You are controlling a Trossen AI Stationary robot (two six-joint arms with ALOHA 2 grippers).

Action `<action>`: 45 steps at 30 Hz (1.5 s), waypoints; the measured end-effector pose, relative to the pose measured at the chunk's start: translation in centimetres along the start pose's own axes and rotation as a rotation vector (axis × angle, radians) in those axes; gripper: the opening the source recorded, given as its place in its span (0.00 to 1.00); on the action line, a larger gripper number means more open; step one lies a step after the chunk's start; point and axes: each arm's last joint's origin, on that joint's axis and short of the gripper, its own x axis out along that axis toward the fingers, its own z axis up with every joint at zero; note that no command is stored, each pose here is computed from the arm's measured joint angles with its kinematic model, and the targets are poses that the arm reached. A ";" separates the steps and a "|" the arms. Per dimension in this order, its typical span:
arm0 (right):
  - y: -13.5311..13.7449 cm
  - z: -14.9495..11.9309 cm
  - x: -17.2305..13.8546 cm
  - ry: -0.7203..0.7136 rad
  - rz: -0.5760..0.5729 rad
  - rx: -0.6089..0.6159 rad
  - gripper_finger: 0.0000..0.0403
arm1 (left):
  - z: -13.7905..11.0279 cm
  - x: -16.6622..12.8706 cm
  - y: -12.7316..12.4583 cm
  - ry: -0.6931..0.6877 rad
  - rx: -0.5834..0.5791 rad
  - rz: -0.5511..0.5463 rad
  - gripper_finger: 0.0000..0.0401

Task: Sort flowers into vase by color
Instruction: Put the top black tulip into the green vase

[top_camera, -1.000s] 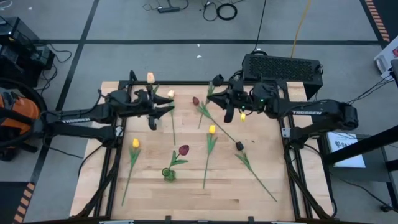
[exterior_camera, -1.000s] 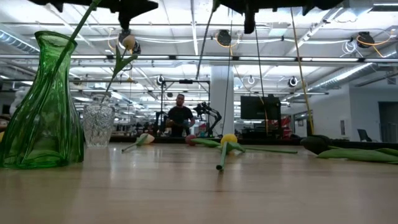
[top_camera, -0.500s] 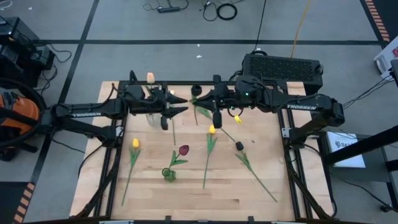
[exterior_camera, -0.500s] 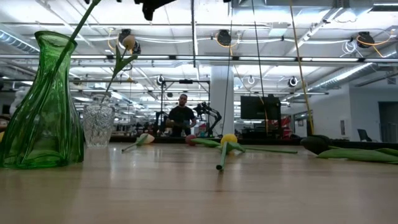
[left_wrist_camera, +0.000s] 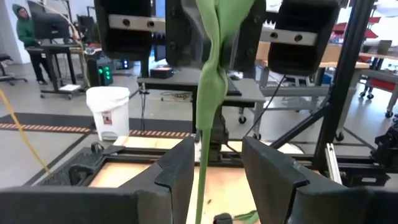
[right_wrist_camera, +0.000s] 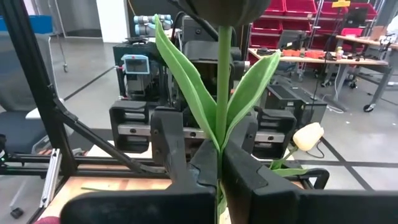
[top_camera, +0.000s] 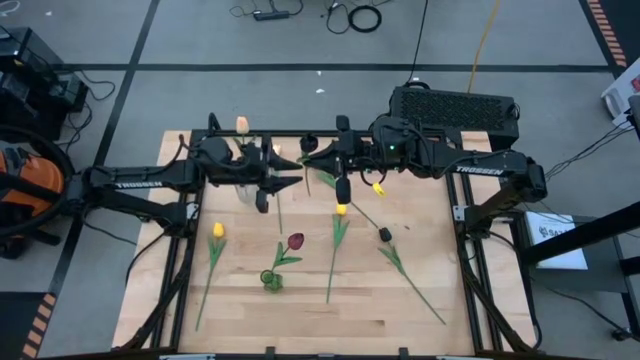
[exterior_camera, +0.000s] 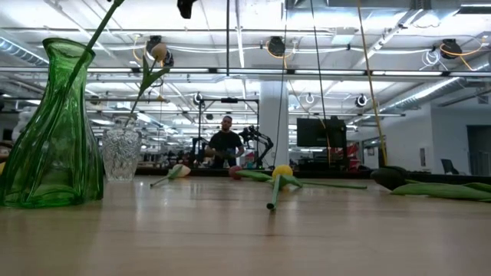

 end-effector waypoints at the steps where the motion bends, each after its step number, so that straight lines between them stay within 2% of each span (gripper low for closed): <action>1: 0.0 0.0 0.0 0.000 0.000 0.003 0.00 | 0.1 0.0 0.0 -0.007 0.001 0.000 0.36; 5: 0.0 0.0 0.0 0.000 0.000 0.005 0.00 | 0.3 0.4 0.1 -0.063 0.011 -0.001 0.36; 14: 0.0 0.0 0.0 0.003 0.000 0.006 0.00 | -0.7 1.8 0.3 -0.041 0.005 -0.004 0.36; 19: 0.0 0.0 0.0 0.004 -0.001 0.007 0.00 | -0.4 1.8 0.3 -0.079 0.013 -0.005 0.36; 30: 0.0 -0.5 0.5 0.021 0.000 0.009 0.00 | -0.4 1.8 0.3 -0.075 0.013 -0.004 0.35; 34: -0.1 -1.2 1.2 0.036 0.001 0.029 0.00 | -0.4 1.8 0.3 -0.071 0.012 -0.004 0.26; 40: -0.1 -1.8 1.7 0.059 0.003 0.033 0.00 | -0.7 1.8 0.3 -0.041 0.006 -0.003 0.05; 45: -0.1 -1.8 1.8 0.063 0.002 0.033 0.00 | -0.9 1.8 0.4 -0.024 0.003 -0.002 0.05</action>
